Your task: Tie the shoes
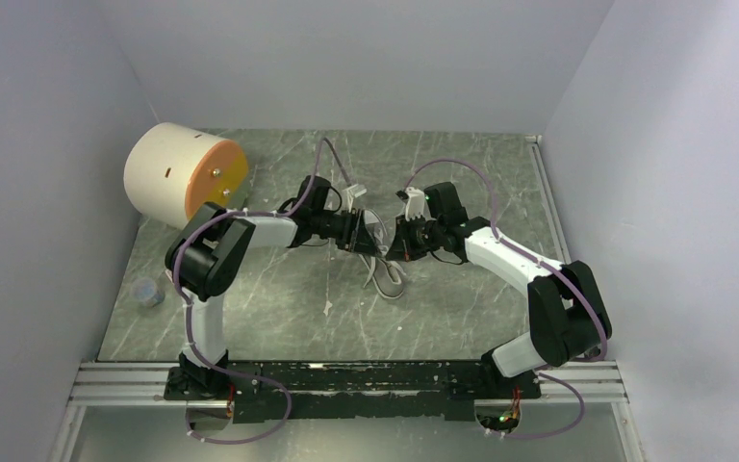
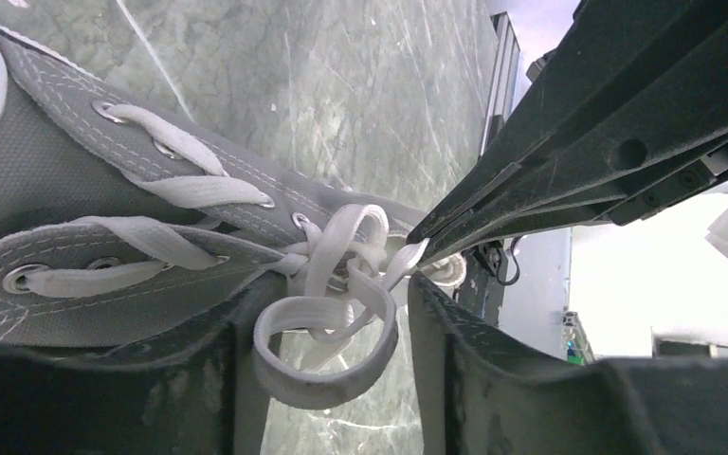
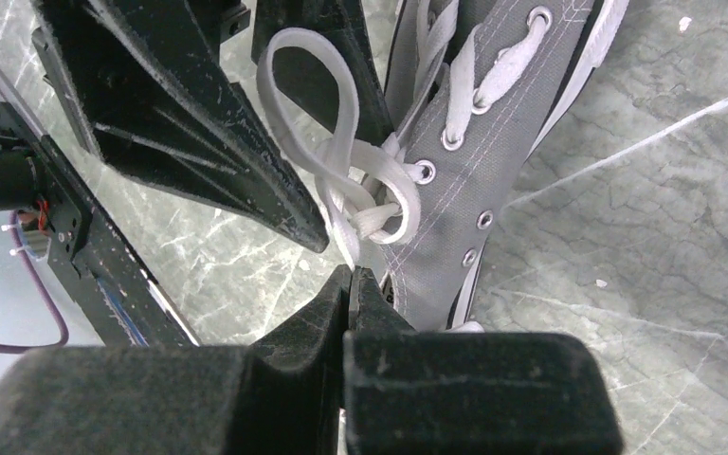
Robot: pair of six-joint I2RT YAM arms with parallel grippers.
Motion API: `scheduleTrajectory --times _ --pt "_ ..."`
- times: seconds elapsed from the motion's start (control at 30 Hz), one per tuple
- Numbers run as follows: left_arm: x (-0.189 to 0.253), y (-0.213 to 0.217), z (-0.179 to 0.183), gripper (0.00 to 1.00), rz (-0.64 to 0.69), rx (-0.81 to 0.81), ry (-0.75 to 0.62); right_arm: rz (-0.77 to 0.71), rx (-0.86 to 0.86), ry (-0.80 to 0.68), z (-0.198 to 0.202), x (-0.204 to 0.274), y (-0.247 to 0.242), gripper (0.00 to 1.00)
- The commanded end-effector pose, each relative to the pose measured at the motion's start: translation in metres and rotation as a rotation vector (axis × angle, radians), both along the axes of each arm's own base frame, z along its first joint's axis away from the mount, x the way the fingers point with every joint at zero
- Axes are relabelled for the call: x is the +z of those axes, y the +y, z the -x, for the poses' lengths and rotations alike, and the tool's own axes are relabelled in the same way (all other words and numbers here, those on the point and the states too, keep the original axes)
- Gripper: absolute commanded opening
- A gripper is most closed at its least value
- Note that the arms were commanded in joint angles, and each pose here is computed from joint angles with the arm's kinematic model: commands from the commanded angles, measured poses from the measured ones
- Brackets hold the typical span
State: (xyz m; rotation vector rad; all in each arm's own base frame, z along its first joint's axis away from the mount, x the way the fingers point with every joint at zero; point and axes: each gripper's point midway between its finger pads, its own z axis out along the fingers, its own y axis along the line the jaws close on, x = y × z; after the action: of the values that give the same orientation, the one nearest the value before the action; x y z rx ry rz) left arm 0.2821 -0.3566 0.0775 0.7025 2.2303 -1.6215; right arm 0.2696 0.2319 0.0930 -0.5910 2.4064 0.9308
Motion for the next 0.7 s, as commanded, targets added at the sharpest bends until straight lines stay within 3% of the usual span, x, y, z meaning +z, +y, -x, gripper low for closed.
scheduleTrajectory --times 0.0,0.07,0.13,0.2,0.33,0.47,0.67 --pt "0.006 0.000 -0.003 0.50 0.032 -0.003 -0.023 -0.008 0.010 -0.009 -0.003 0.004 0.003 0.01" --pt "0.003 0.000 -0.004 0.45 0.029 0.000 -0.019 -0.011 0.016 -0.008 -0.002 0.004 0.003 0.03" --pt "0.001 0.000 -0.004 0.28 0.016 0.003 -0.021 -0.014 0.024 -0.003 0.000 0.004 0.004 0.06" --pt "-0.003 0.002 -0.005 0.21 -0.009 0.009 -0.024 -0.020 0.011 -0.001 -0.002 0.006 0.003 0.12" --pt "-0.006 0.002 -0.004 0.23 -0.021 -0.005 -0.023 -0.019 -0.093 0.003 -0.020 0.010 -0.006 0.30" --pt "-0.005 0.002 -0.003 0.23 -0.018 -0.006 -0.023 -0.065 -0.165 0.025 -0.037 0.015 -0.013 0.34" --pt "-0.002 0.001 0.000 0.26 -0.001 -0.009 -0.021 -0.082 -0.129 0.052 -0.040 0.006 -0.004 0.35"
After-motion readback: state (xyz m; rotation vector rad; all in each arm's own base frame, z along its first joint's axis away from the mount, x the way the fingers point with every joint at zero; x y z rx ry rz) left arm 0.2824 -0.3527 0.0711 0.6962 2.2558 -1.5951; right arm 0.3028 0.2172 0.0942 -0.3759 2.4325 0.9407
